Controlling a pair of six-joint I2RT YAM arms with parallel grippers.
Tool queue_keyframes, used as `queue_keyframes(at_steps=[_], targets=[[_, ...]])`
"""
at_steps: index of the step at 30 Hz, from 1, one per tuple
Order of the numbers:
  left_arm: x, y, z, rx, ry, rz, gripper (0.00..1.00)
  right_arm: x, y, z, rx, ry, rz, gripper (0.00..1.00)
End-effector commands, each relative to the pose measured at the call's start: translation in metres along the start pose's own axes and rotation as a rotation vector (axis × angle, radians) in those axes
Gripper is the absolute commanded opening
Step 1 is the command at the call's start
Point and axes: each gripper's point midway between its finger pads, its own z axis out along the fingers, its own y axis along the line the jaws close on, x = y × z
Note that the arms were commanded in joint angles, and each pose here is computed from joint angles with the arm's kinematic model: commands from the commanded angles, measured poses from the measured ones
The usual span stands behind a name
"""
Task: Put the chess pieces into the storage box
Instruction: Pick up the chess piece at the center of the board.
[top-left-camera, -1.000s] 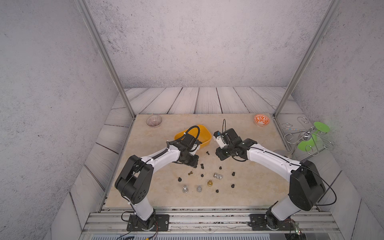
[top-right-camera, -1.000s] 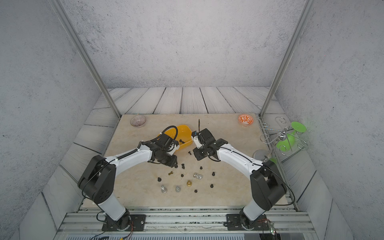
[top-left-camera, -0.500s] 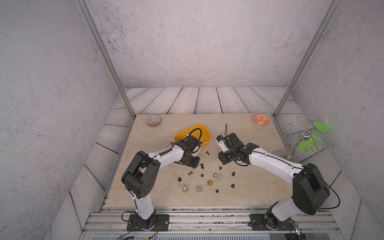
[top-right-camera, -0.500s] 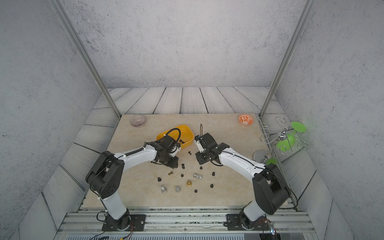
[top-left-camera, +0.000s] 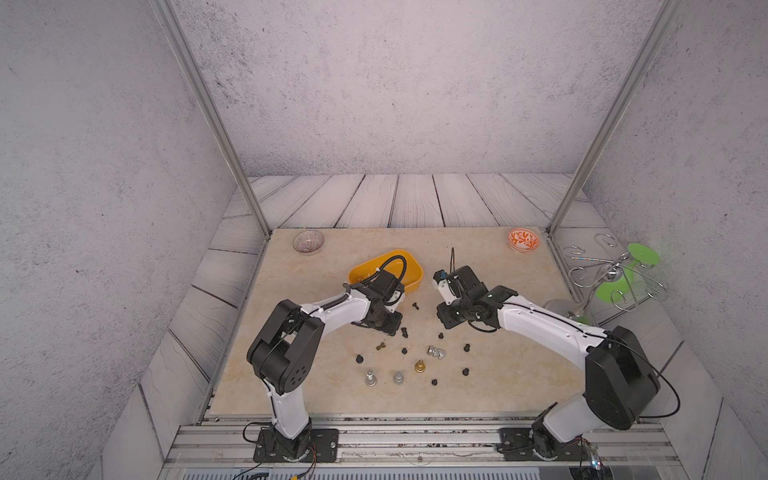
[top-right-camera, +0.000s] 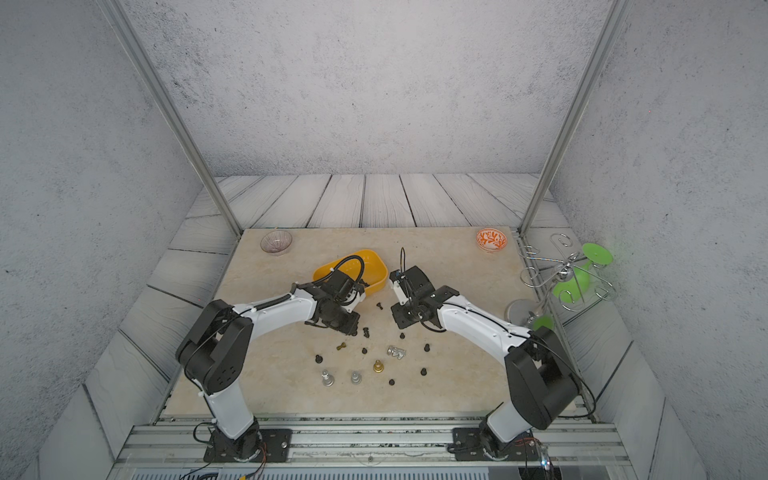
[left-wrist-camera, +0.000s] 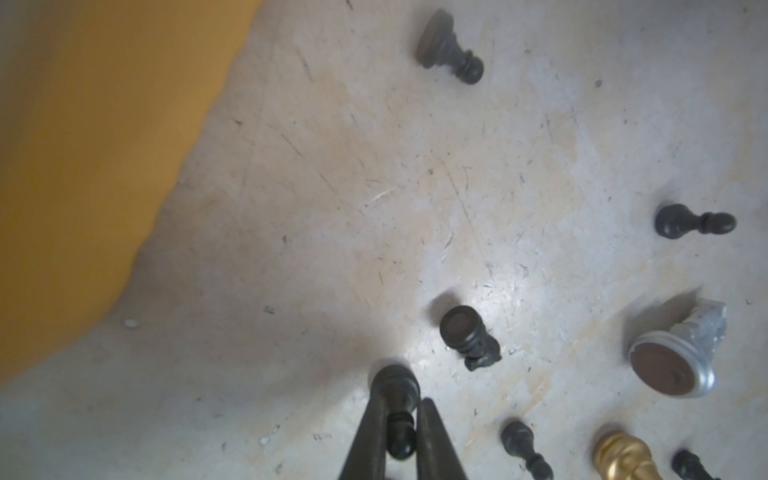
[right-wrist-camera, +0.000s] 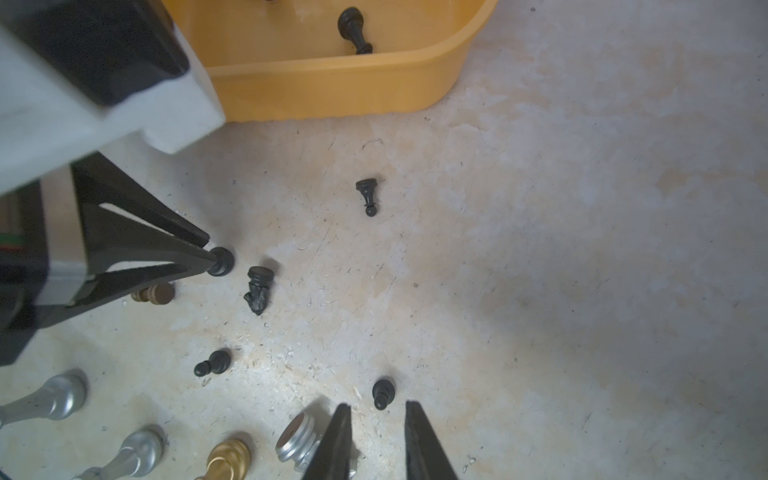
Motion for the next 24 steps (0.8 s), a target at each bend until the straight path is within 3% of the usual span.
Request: queue_keyframes(at_steps=[1, 12, 19, 24], targets=[[0.002, -0.004, 0.000, 0.002, 0.013, 0.021, 0.09, -0.012, -0.002, -0.018, 0.011, -0.050, 0.015, 0.25], [-0.013, -0.002, -0.034, -0.040, -0.047, 0.059, 0.06, -0.014, -0.002, -0.022, 0.015, -0.056, 0.013, 0.25], [-0.043, -0.003, -0.072, -0.068, -0.153, 0.068, 0.07, -0.013, -0.003, -0.025, 0.021, -0.062, 0.019, 0.25], [-0.063, 0.018, -0.086, -0.113, -0.200, 0.058, 0.07, -0.012, -0.004, -0.026, 0.021, -0.067, 0.024, 0.25]])
